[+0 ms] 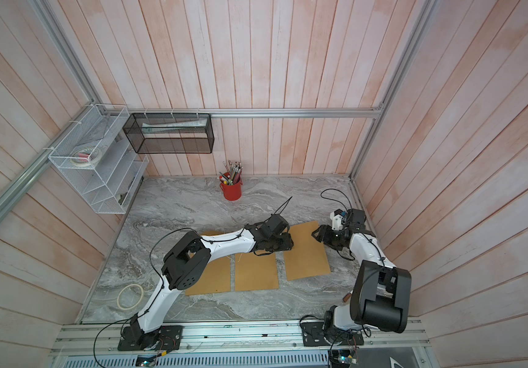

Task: Open the file bag
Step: Pick up the file bag from the center of the board.

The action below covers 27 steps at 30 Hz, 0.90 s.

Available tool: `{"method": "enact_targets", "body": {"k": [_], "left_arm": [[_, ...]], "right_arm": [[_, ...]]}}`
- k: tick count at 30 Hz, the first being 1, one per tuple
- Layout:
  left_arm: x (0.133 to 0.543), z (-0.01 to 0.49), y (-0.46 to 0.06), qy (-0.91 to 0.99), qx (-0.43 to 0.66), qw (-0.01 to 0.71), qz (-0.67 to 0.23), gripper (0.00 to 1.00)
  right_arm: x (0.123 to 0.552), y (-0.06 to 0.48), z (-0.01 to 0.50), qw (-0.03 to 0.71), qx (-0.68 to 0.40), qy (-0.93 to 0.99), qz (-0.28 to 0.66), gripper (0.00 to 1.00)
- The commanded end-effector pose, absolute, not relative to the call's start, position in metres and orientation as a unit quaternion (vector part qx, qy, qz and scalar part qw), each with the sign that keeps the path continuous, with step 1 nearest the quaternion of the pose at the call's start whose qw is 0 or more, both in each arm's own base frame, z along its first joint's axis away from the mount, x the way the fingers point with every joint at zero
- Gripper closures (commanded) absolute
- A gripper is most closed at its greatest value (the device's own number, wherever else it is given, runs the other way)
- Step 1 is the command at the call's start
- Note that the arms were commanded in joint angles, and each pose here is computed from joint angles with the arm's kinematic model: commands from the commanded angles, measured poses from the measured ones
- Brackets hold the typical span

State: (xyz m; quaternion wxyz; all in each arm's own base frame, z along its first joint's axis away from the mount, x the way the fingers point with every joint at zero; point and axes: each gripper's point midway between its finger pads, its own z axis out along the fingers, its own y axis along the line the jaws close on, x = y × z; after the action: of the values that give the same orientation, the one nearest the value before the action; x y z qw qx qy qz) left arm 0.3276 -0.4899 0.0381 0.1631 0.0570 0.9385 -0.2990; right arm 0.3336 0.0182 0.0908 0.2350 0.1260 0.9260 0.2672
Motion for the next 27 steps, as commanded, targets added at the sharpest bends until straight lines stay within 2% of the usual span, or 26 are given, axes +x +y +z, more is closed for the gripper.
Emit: {"method": "enact_targets", "body": {"k": [1,10,22,26,27], "left_arm": [[0.304,-0.017,-0.486,0.953,0.066,0.112,-0.274,0.43],[0.304,-0.016,-0.489,0.950,0.064,0.113,-0.285,0.43],[0.304,-0.015,-0.490,0.948,0.064,0.113,-0.290,0.43],[0.303,-0.010,-0.491,0.945,0.062,0.116,-0.298,0.43],[0.318,-0.007,-0.482,0.944,0.047,0.123,-0.302,0.42]], "right_arm": [[0.319,0.043,0.103,0.203,0.110,0.918,0.321,0.45],[0.313,0.045,0.109,0.191,0.108,0.923,0.316,0.64],[0.309,0.052,0.114,0.185,0.100,0.928,0.307,0.71],[0.312,0.049,0.114,0.187,0.103,0.929,0.302,0.85],[0.313,0.048,0.115,0.190,0.103,0.929,0.299,0.90]]}}
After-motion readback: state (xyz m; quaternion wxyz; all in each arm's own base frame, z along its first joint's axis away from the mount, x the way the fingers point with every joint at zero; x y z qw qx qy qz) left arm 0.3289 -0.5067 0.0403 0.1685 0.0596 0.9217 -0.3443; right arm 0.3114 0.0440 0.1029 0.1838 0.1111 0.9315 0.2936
